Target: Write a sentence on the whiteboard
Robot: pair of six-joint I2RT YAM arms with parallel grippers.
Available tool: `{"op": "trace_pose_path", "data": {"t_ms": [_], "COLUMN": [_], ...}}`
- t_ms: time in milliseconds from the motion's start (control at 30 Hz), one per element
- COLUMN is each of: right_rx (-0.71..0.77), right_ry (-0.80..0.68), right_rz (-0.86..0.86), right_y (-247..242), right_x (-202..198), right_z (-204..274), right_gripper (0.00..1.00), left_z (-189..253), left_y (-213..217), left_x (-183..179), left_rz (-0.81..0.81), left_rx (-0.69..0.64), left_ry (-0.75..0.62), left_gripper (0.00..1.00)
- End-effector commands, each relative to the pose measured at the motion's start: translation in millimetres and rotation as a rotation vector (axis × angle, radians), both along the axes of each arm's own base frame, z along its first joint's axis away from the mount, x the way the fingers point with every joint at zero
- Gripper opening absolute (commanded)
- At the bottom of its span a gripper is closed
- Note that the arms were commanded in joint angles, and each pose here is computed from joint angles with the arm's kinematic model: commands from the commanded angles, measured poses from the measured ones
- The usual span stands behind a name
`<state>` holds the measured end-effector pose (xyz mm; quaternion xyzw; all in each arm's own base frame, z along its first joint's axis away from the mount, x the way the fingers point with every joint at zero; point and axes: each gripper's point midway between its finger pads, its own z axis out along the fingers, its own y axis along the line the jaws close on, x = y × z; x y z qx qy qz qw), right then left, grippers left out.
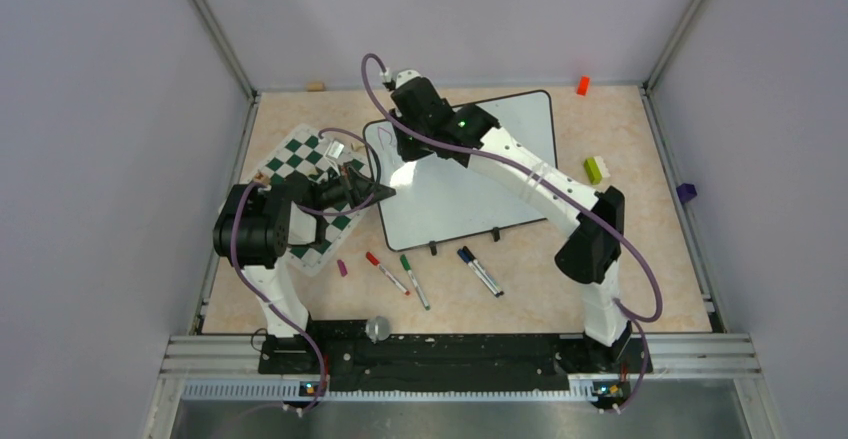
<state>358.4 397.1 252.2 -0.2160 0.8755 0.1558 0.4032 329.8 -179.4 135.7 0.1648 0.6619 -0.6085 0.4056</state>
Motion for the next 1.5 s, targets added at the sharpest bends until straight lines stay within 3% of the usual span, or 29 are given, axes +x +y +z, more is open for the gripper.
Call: {"op": "trace_pose_path", "data": {"t_ms": [0,400,767,1067,1467], "right_rx": [0.019,0.073,0.213,0.176,0.218], "right_ry": [0.004,0.005,-0.066,-0.104,-0.085], "right_rz": [0.001,0.054,0.038,-0.075,-0.011], "right_y": [-6.6,8.8,-15.4,-48.8,-26.8], "right_x": [2.0,0.8,-10.0,-10.8,-8.8], "right_z": [5.1,12.3,66.3,61.0,56.5], "right_gripper": [0.0,0.0,0.0,0.0,0.0], "left_z": [13.8,14.5,15.1,15.1,14.6], "left_y": [-2.1,-2.2,-2.5,-2.4,-2.1], "left_x": [-13.8,-14.2,-14.1,-15.1,-16.4], "left_rz": [-0.06,-0.061,-0.063,-0.061,-0.051], "left_rx": [0.029,0.029,0.029,0.028,0.028], "left_ry": [-0.162,-0.165,-0.166,-0.163,-0.164], "left_gripper": [0.0,0.0,0.0,0.0,0.0]}}
